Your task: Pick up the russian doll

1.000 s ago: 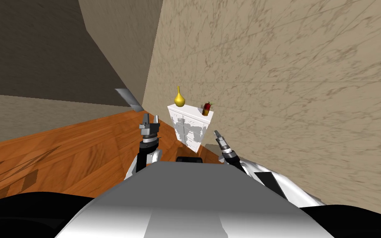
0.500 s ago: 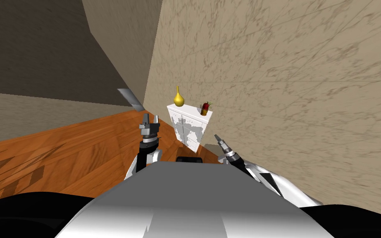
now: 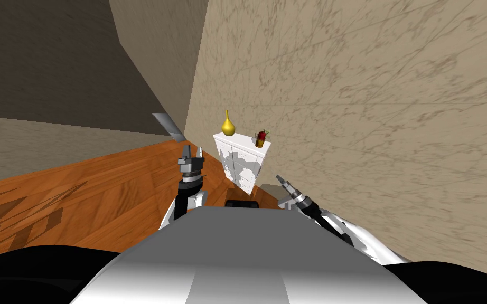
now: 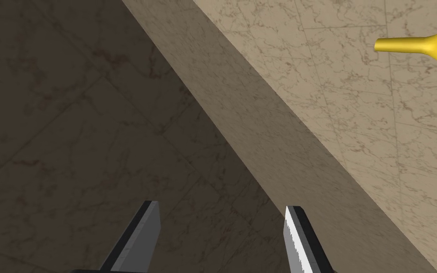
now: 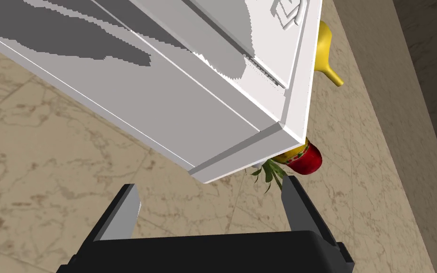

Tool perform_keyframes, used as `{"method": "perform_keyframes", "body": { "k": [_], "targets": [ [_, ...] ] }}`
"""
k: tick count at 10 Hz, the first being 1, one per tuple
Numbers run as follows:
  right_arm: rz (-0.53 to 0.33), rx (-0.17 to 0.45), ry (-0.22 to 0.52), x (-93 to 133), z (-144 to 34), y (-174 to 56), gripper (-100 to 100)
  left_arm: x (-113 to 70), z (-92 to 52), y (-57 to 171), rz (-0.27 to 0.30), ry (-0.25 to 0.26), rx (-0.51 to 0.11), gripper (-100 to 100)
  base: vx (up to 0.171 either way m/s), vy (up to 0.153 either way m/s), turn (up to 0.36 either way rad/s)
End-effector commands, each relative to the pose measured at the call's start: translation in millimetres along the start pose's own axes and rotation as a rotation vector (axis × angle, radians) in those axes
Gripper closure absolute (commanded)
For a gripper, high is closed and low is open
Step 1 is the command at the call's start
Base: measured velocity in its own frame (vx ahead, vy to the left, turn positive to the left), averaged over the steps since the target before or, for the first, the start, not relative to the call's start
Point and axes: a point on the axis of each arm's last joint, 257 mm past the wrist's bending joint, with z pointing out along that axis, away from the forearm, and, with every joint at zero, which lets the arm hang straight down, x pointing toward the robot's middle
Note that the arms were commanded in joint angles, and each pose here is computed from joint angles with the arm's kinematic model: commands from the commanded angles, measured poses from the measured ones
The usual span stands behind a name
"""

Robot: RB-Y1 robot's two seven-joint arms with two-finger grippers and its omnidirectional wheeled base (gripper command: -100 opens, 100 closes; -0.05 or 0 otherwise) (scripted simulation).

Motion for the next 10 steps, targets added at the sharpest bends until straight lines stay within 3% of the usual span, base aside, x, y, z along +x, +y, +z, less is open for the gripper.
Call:
{"method": "perform_keyframes", "body": {
  "k": [1,2,5,10],
  "targets": [
    [-0.033,0.012,0.047,1,-7.8,-8,-100,0.0,0.0,0,0.0,0.0,0.0,0,-0.014,-0.041,0.029],
    [-0.038,0.012,0.053,1,-8.2,-8,-100,0.0,0.0,0,0.0,0.0,0.0,0,-0.004,-0.015,0.0],
    [-0.11,0.059,0.145,-7,-29.3,-38,-100,0.0,0.0,0,0.0,0.0,0.0,0,-0.011,-0.022,0.038],
    [-0.201,0.083,0.248,-23,-42.3,-54,-100,0.0,0.0,0,0.0,0.0,0.0,0,-0.007,-0.011,0.022]
  ]
}}
